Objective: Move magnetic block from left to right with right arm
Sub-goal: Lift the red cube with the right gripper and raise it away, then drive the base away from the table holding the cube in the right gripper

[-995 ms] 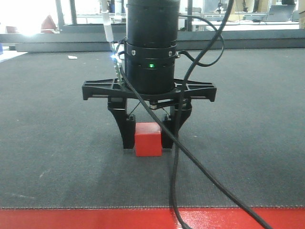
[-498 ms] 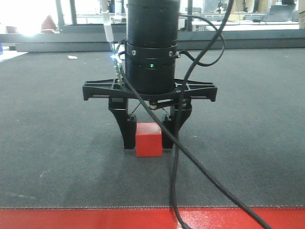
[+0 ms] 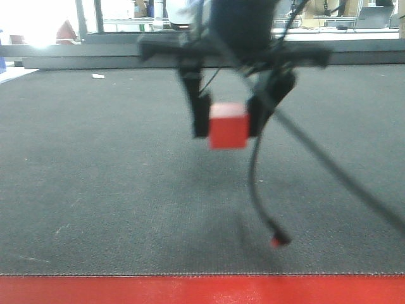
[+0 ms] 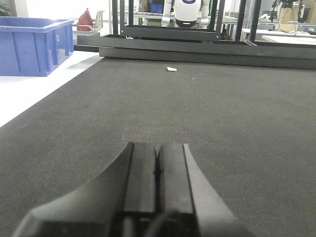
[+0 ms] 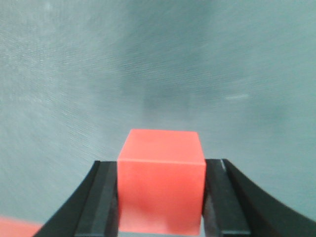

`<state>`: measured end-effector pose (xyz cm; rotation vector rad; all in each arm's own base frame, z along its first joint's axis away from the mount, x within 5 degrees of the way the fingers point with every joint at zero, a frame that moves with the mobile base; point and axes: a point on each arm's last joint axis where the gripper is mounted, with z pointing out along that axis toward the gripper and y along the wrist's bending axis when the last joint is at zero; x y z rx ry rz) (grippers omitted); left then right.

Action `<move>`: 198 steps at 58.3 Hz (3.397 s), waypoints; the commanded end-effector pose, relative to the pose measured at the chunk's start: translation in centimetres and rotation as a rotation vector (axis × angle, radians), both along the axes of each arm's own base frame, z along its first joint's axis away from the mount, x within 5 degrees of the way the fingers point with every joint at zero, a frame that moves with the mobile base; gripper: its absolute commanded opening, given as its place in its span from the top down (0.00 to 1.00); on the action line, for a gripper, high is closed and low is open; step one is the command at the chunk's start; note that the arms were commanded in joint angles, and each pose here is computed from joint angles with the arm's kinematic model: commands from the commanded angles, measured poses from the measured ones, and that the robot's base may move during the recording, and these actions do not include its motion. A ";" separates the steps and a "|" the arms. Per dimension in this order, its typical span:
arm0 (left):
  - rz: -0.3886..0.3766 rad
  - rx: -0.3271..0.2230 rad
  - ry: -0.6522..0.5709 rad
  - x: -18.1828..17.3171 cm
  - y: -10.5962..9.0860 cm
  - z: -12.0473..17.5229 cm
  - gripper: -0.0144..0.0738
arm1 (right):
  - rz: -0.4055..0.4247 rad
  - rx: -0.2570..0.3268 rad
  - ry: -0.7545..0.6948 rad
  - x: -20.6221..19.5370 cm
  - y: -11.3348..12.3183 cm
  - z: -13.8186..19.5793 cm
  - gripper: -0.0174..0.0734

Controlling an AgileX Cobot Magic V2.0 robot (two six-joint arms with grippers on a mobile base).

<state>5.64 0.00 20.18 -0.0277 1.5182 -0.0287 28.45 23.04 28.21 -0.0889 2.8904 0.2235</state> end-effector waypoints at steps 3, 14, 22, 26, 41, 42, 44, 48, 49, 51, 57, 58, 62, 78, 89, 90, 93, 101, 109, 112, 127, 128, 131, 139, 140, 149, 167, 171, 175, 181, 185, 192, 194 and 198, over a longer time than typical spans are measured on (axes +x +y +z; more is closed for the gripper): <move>-0.004 -0.008 -0.081 -0.1 0.0 0.4 0.97 | 0.039 0.040 -0.134 -1.2 -3.2 4.0 0.38; -0.004 -0.008 -0.081 -0.1 0.0 0.4 0.97 | 0.067 0.036 -0.242 -2.9 -8.5 4.6 0.38; -0.004 -0.008 -0.081 -0.1 0.0 0.4 0.97 | 0.080 0.028 -0.321 -4.3 -12.4 4.1 0.38; -0.004 -0.008 -0.081 -0.1 0.0 0.4 0.97 | 0.078 0.037 -0.386 -5.1 -14.1 4.1 0.38; -0.004 -0.008 -0.081 -0.1 0.0 0.4 0.97 | -0.047 0.048 -0.615 -8.0 -19.2 3.3 0.38; -0.004 -0.008 -0.081 -0.1 0.0 0.4 0.97 | -0.062 0.047 -0.640 -8.3 -19.6 3.3 0.38; -0.004 -0.008 -0.081 -0.1 0.0 0.4 0.97 | -0.089 0.045 -0.677 -8.6 -20.1 3.3 0.38; -0.004 -0.008 -0.081 -0.1 0.0 0.4 0.97 | -0.141 0.044 -0.755 -9.5 -21.1 3.1 0.38; -0.004 -0.008 -0.081 -0.1 0.0 0.4 0.97 | -0.151 0.042 -0.774 -9.7 -21.4 3.1 0.38; -0.004 -0.008 -0.081 -0.1 0.0 0.4 0.97 | -0.174 0.037 -0.821 -10.2 -21.8 3.1 0.38; -0.004 -0.008 -0.081 -0.1 0.0 0.4 0.97 | -0.205 0.017 -0.943 -11.6 -22.6 3.0 0.38; -0.004 -0.008 -0.081 -0.1 0.0 0.4 0.97 | -0.207 0.017 -0.956 -11.8 -22.6 3.0 0.38; -0.004 -0.008 -0.081 -0.1 0.0 0.4 0.97 | -0.213 0.019 -1.010 -12.7 -22.7 2.6 0.38; -0.004 -0.008 -0.081 -0.1 0.0 0.4 0.97 | -0.143 -0.077 -1.216 -16.6 -22.9 1.9 0.38; -0.004 -0.008 -0.081 -0.1 0.0 0.4 0.97 | -0.122 -0.109 -1.310 -18.7 -23.0 2.2 0.38; -0.004 -0.008 -0.081 -0.1 0.0 0.4 0.97 | -0.123 -0.107 -1.321 -18.9 -23.0 2.3 0.38; -0.004 -0.008 -0.081 -0.1 0.0 0.4 0.97 | -0.128 -0.102 -1.345 -19.4 -23.0 2.5 0.38; -0.004 -0.008 -0.081 -0.1 0.0 0.4 0.97 | -0.132 -0.098 -1.381 -20.1 -23.0 2.8 0.38; -0.004 -0.008 -0.081 -0.1 0.0 0.4 0.97 | -0.131 -0.098 -1.376 -20.0 -23.0 2.8 0.38; -0.004 -0.008 -0.081 -0.1 0.0 0.4 0.97 | -0.131 -0.099 -1.364 -20.0 -23.0 2.7 0.38; -0.004 -0.008 -0.081 -0.1 0.0 0.4 0.97 | -0.131 -0.100 -1.356 -20.0 -23.0 2.6 0.38; -0.004 -0.008 -0.081 -0.1 0.0 0.4 0.97 | -0.131 -0.100 -1.356 -20.0 -23.0 2.6 0.38; -0.004 -0.008 -0.081 -0.1 0.0 0.4 0.97 | -0.131 -0.100 -1.356 -20.0 -23.0 2.6 0.38; -0.004 -0.008 -0.081 -0.1 0.0 0.4 0.97 | -0.131 -0.100 -1.356 -20.0 -23.0 2.6 0.38; -0.004 -0.008 -0.081 -0.1 0.0 0.4 0.97 | -0.131 -0.100 -1.356 -20.0 -23.0 2.6 0.38; -0.004 -0.008 -0.081 -0.1 0.0 0.4 0.97 | -0.131 -0.100 -1.356 -20.0 -23.0 2.6 0.38; -0.004 -0.008 -0.081 -0.1 0.0 0.4 0.97 | -0.131 -0.100 -1.356 -20.0 -23.0 2.6 0.38; -0.004 -0.008 -0.081 -0.1 0.0 0.4 0.97 | -0.131 -0.100 -1.356 -20.0 -23.0 2.6 0.38; -0.001 -0.008 -0.081 -0.1 0.0 0.4 0.97 | -0.131 -0.100 -1.356 -20.0 -23.0 2.6 0.38; -0.001 -0.008 -0.081 -0.1 0.0 0.4 0.97 | -0.131 -0.100 -1.356 -20.0 -23.0 2.6 0.38; -0.001 -0.008 -0.081 -0.1 0.0 0.4 0.97 | -0.131 -0.100 -1.356 -20.0 -23.0 2.6 0.38; -0.001 -0.008 -0.081 -0.1 0.0 0.4 0.97 | -0.131 -0.100 -1.356 -20.0 -23.0 2.6 0.38; -0.001 -0.008 -0.081 -0.1 0.0 0.4 0.97 | -0.131 -0.100 -1.356 -20.0 -23.0 2.6 0.38; -0.001 -0.008 -0.081 -0.1 0.0 0.4 0.97 | -0.131 -0.100 -1.356 -20.0 -23.0 2.6 0.38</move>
